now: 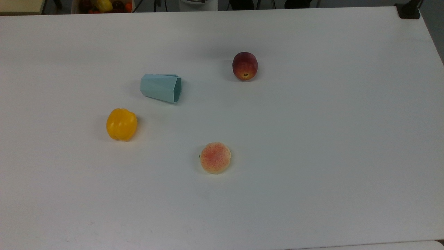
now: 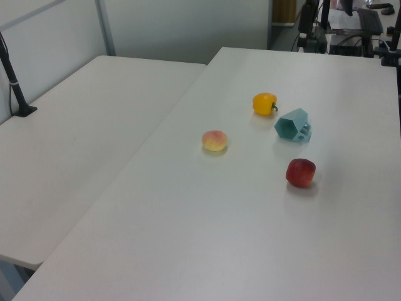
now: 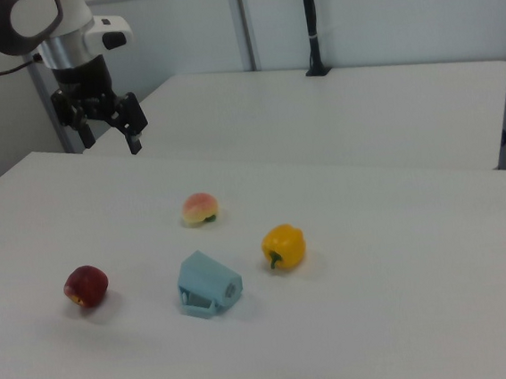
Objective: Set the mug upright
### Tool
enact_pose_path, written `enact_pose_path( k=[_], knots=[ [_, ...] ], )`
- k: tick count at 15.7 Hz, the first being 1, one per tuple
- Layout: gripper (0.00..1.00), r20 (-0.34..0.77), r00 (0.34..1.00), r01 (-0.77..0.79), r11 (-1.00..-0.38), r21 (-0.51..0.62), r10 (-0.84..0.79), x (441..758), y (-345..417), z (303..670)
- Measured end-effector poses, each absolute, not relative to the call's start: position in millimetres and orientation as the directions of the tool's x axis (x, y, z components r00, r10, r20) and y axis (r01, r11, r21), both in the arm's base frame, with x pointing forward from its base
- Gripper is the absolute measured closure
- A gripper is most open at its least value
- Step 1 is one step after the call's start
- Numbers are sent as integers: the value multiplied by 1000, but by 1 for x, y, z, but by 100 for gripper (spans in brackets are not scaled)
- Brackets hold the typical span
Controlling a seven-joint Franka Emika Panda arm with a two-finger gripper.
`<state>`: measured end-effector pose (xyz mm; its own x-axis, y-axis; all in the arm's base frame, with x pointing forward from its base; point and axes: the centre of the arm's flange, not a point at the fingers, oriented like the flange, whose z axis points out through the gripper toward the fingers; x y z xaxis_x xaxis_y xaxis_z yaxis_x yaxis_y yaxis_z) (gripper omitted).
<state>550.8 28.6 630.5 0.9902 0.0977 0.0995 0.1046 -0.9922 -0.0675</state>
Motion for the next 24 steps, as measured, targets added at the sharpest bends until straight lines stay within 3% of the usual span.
enact_pose_path(
  k=[14,24],
  knots=[
    [0,94,991,103,-993,-65,97,551,28,628],
    [0,61,998,-32,-980,197,-20,569,86,587]
  ],
)
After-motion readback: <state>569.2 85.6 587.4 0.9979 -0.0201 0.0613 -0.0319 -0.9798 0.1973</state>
